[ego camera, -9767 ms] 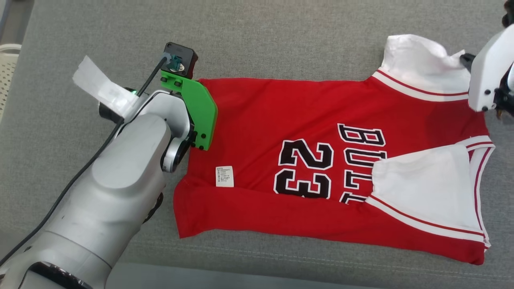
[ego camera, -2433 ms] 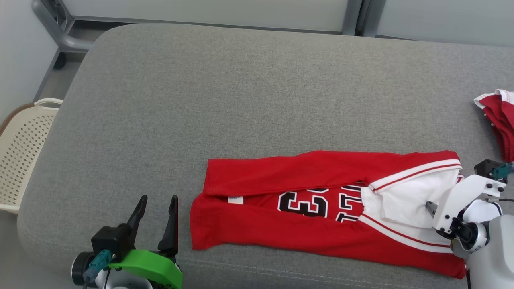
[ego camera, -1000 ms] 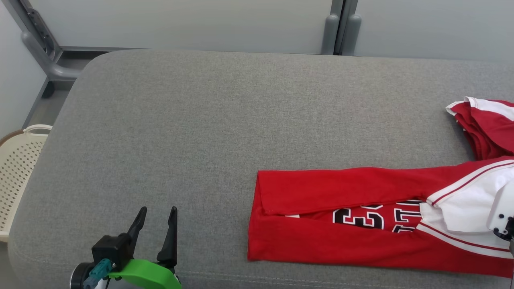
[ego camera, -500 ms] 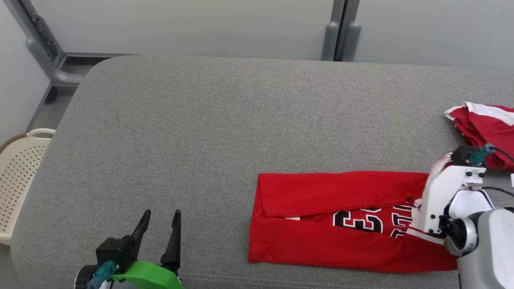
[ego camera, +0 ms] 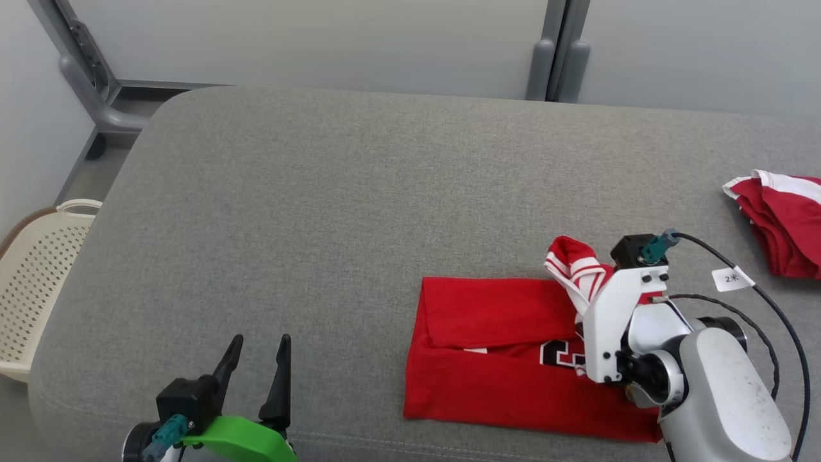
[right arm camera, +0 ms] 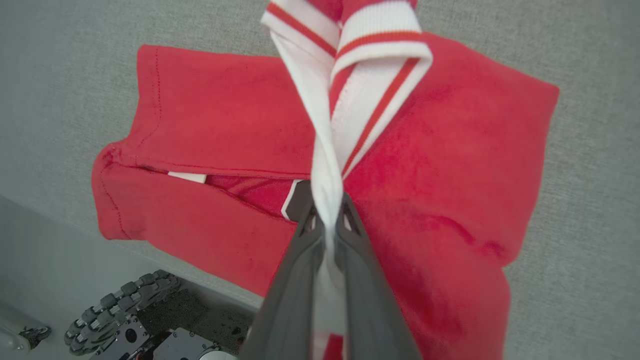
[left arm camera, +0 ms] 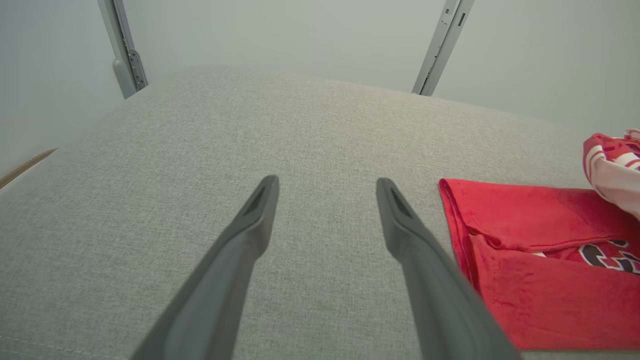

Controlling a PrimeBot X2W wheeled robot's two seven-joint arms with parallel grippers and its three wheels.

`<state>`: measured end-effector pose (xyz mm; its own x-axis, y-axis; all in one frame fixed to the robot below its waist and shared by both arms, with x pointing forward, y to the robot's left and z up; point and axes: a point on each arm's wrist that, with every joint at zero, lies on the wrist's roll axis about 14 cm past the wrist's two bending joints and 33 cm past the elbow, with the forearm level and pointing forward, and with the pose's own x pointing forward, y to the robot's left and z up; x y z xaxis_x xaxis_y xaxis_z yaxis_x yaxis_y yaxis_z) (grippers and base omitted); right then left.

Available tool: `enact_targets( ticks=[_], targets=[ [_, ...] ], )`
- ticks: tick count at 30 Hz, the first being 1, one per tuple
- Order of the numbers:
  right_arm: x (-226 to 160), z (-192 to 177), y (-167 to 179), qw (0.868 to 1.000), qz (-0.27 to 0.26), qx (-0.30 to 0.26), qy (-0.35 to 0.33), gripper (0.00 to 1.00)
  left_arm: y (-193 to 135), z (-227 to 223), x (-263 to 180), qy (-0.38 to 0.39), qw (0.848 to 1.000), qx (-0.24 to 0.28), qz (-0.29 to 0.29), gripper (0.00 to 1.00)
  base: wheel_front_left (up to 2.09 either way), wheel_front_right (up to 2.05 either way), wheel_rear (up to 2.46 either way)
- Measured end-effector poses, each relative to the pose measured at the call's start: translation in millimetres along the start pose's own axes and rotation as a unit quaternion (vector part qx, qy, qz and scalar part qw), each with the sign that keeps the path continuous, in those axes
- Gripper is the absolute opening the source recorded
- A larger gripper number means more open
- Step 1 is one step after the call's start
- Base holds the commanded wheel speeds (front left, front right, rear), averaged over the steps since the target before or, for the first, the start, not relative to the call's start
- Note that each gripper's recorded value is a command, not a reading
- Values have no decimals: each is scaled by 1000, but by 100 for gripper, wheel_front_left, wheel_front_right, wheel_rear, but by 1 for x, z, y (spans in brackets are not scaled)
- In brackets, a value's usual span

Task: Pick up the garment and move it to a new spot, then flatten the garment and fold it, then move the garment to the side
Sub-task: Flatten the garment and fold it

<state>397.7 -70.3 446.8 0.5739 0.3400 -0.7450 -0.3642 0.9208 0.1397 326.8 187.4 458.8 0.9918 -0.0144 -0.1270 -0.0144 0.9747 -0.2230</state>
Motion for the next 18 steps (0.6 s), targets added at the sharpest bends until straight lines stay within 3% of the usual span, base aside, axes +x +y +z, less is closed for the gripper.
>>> enact_targets(
  ticks=[18],
  targets=[
    [28, 10, 82, 991, 126, -47, 2, 0, 1, 4, 2, -8, 1000, -4, 7, 100, 0, 0, 0]
  ],
)
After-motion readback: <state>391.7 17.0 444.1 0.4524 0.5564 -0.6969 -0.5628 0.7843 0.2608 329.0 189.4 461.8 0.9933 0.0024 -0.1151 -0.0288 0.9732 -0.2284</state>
